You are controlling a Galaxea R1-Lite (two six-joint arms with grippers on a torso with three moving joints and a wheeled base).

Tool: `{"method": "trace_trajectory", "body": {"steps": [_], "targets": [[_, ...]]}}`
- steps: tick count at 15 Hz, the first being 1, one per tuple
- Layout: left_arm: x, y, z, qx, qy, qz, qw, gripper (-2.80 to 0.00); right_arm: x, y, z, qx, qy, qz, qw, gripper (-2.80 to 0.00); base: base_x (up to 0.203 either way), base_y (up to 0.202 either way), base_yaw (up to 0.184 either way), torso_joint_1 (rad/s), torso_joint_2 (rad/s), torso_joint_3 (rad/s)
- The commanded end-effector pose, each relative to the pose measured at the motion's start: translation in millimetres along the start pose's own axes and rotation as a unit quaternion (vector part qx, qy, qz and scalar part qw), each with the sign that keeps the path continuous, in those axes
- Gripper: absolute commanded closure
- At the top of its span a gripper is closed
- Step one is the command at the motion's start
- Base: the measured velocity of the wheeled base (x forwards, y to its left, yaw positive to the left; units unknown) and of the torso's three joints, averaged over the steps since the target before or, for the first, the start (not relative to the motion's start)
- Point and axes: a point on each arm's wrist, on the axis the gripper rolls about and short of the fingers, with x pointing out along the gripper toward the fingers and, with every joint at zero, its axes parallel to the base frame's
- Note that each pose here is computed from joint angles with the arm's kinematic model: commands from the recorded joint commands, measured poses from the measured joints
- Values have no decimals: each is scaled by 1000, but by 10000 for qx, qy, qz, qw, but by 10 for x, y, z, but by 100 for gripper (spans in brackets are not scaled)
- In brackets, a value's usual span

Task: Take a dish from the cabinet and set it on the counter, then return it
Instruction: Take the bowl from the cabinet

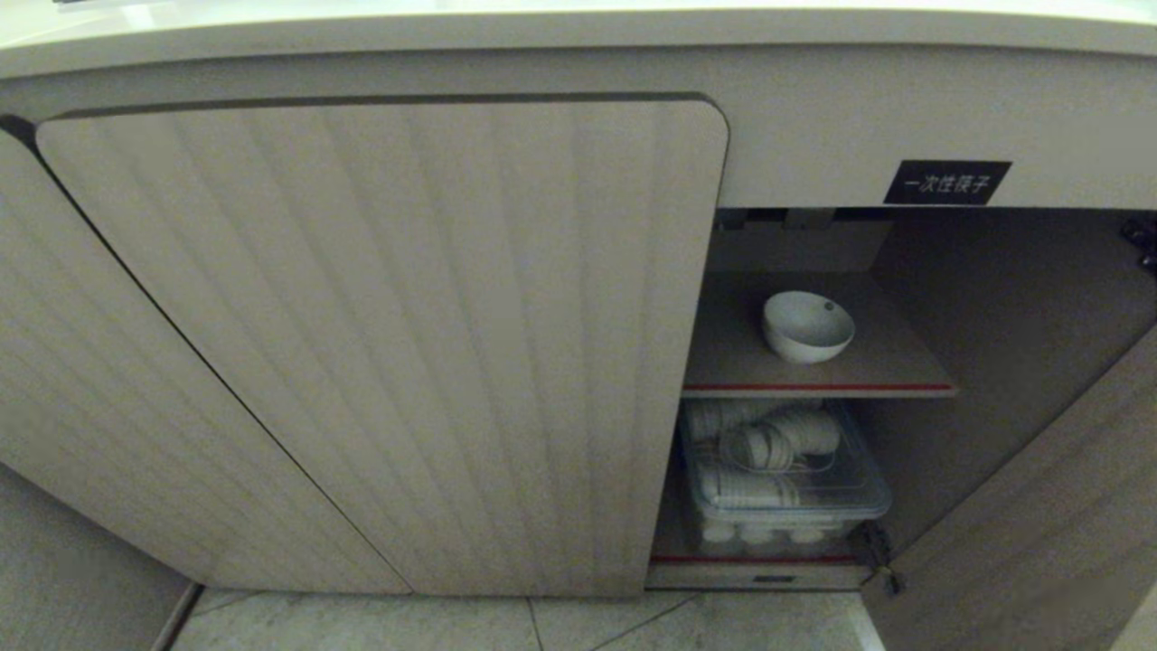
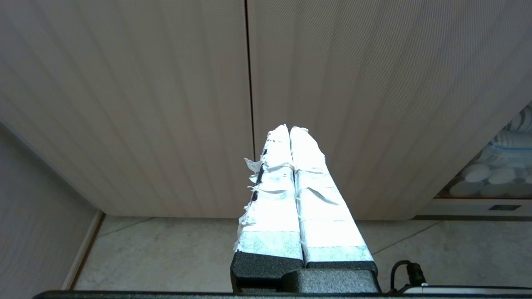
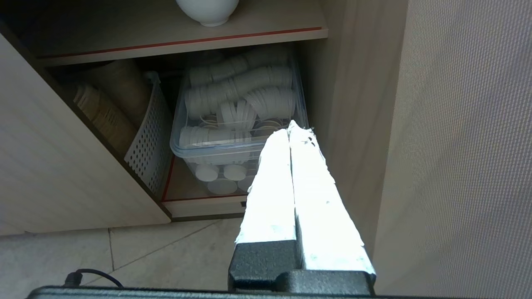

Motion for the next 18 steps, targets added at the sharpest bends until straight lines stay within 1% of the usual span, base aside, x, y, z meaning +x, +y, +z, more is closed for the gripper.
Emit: {"method": "trace_trajectory", "body": {"steps": [1,3,5,6,7,8,10,12,14,16,18], "targets": [[-1,0,2,-4,-7,0,10000,0,1,0,1,-35,3,-4,10000,0,0,0,0,0,0,0],[-1,0,2,-4,-7,0,10000,0,1,5,6,-234,-14,97,9997,0,0,0,0,0,0,0],[0,0,1,-4,-5,5,10000,0,-16,11,55,-308,-68,170,9994,0,0,0,0,0,0,0],[-1,0,2,-3,-7,6,10000,0,-37,21,137,-312,-141,278,9990,0,0,0,0,0,0,0],[0,0,-1,-4,-2,0,10000,0,-47,37,243,-316,-113,452,9984,0,0,0,0,0,0,0],[-1,0,2,-3,-7,7,10000,0,-38,51,340,-325,-16,566,9979,0,0,0,0,0,0,0],[0,0,-2,-4,0,0,10000,0,48,72,495,-342,273,631,9970,0,0,0,0,0,0,0],[-1,0,2,-4,-7,1,10000,0,223,99,679,-351,650,688,9949,0,0,0,0,0,0,0],[0,0,-2,-4,-1,0,10000,0,445,135,825,-390,919,873,9912,0,0,0,0,0,0,0],[0,0,0,-4,-4,0,10000,0,659,179,917,-468,1159,1031,9868,0,0,0,0,0,0,0],[-1,0,2,-3,-6,7,10000,0,914,227,935,-534,1557,1097,9802,0,0,0,0,0,0,0]]}}
